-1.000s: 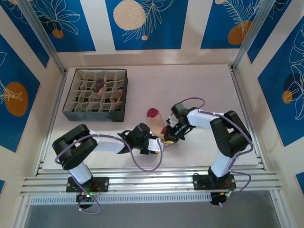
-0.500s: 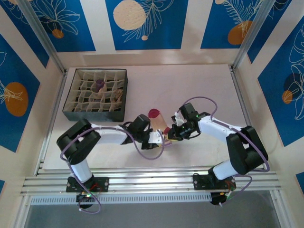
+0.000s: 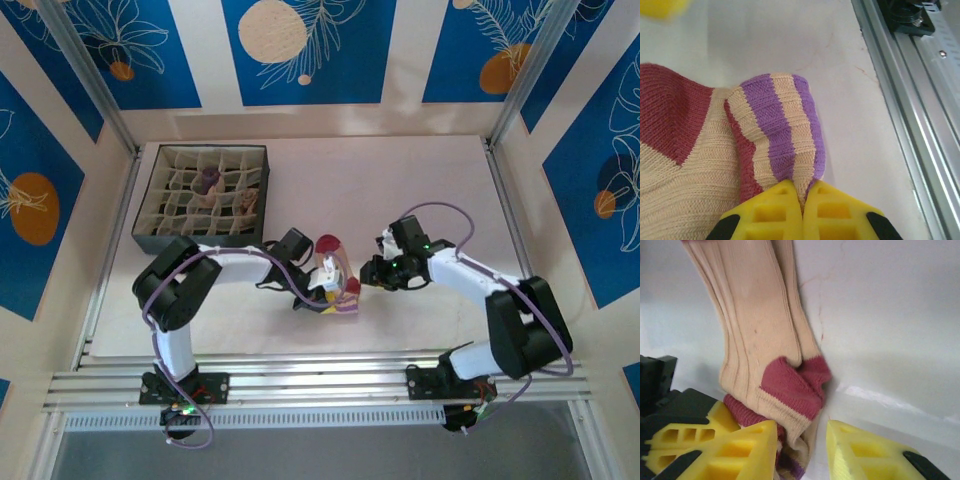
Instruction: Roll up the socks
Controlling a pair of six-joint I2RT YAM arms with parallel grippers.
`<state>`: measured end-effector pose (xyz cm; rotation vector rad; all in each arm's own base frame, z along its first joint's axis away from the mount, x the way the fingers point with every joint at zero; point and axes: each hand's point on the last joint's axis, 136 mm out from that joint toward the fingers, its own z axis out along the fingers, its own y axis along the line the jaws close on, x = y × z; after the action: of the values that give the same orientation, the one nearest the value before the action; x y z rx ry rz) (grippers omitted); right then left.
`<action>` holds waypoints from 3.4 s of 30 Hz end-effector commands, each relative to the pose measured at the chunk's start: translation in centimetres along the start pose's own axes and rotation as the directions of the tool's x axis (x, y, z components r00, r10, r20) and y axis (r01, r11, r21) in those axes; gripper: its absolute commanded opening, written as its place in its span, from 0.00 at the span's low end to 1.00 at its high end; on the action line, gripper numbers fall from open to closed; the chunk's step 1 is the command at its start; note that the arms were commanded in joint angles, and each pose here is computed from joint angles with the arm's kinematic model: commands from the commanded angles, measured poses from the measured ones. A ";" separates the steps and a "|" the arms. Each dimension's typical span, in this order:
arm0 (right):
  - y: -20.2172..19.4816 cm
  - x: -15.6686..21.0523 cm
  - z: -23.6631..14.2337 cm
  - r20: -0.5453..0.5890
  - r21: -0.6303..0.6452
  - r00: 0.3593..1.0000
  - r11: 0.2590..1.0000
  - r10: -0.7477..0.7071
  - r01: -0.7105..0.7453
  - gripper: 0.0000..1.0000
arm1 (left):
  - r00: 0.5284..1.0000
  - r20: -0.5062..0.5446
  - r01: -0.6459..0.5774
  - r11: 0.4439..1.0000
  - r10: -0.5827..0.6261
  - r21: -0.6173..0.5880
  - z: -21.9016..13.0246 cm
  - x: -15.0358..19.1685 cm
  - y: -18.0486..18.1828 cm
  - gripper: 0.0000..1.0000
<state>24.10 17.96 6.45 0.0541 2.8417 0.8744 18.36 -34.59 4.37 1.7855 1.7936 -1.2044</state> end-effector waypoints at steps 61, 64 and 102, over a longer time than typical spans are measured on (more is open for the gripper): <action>-0.5 6.1 7.4 -0.500 0.097 0.866 0.994 -0.002 0.058 0.00 | 0.835 -0.228 -0.541 0.673 0.500 -0.505 -2.3 -0.4 1.2 0.32; -0.4 6.1 7.4 -0.508 0.090 0.862 0.994 -0.002 0.055 0.00 | 0.822 -0.258 -0.561 0.650 0.507 -0.513 -1.9 -0.3 1.6 0.35; 2.2 2.2 2.6 -0.213 -0.200 0.972 0.978 -0.094 0.051 0.48 | 0.978 -0.209 -0.023 0.999 0.012 -0.049 1.2 3.0 -0.8 0.00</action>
<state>22.02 21.66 5.11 -0.1853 2.9627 1.2226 20.72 -36.27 4.18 1.9154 1.6030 -0.7321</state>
